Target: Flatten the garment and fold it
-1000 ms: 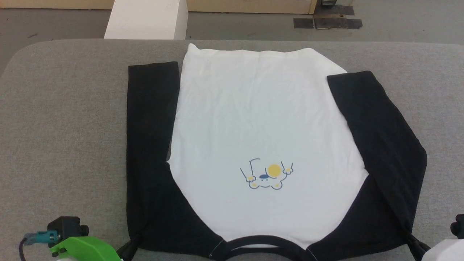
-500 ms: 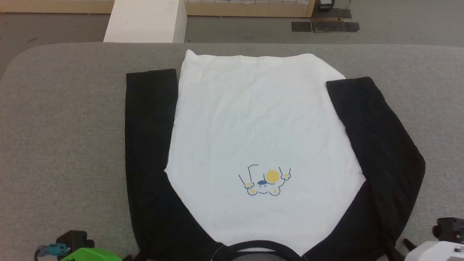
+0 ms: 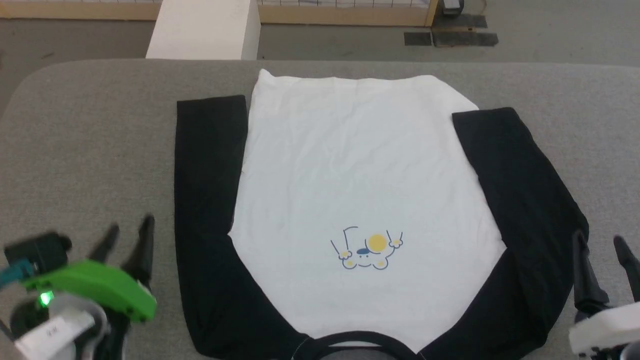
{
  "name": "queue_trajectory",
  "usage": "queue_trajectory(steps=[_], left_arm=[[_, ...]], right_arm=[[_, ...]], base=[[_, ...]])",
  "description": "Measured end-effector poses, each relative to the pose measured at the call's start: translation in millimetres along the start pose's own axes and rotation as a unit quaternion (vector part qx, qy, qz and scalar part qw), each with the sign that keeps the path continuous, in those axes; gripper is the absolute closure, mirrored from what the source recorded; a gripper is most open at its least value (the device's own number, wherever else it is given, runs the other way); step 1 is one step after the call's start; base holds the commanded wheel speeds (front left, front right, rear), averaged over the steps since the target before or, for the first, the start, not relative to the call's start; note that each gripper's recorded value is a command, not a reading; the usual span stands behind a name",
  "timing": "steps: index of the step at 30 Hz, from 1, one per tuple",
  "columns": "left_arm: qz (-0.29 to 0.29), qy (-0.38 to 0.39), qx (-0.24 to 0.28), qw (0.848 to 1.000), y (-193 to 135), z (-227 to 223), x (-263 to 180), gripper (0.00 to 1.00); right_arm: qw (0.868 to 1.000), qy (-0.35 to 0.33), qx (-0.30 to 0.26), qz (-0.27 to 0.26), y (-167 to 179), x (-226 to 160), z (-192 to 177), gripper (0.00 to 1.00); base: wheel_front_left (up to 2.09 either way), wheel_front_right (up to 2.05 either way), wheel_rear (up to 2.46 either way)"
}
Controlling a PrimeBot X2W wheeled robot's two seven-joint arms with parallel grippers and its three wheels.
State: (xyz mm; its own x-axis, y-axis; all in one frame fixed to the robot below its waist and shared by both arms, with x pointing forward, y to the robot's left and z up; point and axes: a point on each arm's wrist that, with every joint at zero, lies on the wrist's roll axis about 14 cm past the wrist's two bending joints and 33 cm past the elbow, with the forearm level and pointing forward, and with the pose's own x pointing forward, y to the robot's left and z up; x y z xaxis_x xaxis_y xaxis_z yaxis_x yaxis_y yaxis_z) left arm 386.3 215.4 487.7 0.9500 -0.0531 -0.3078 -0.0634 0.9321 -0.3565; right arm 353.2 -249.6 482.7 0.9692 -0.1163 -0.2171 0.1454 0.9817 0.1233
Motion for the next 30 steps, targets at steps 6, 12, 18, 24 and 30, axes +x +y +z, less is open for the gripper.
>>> queue_trajectory(steps=[6,12,18,24,30], left_arm=[[-0.045,-0.038,0.119,0.991,-8.3,49.8,62.3,0.0],[-0.066,-0.007,0.183,0.981,-17.8,76.8,126.2,0.0],[-0.036,0.088,0.228,0.969,-6.9,56.7,198.1,0.0],[0.008,0.193,0.21,0.958,14.7,-0.5,227.0,0.0],[0.03,0.241,0.192,0.951,21.5,-34.3,243.5,0.0]], right_arm=[[0.998,-0.058,-0.014,0.03,24.5,24.5,15.9,0.0],[0.996,-0.081,-0.012,0.042,35.8,50.0,19.5,0.0],[0.995,-0.09,-0.012,0.04,35.6,74.8,10.8,0.0],[0.997,-0.066,-0.011,0.029,27.6,81.6,-9.5,0.0],[0.999,-0.046,-0.015,0.011,15.4,81.3,-23.0,0.0]], base=[[0.0,0.0,0.0],[0.0,0.0,0.0],[0.0,0.0,0.0],[0.0,0.0,0.0],[0.0,0.0,0.0]])
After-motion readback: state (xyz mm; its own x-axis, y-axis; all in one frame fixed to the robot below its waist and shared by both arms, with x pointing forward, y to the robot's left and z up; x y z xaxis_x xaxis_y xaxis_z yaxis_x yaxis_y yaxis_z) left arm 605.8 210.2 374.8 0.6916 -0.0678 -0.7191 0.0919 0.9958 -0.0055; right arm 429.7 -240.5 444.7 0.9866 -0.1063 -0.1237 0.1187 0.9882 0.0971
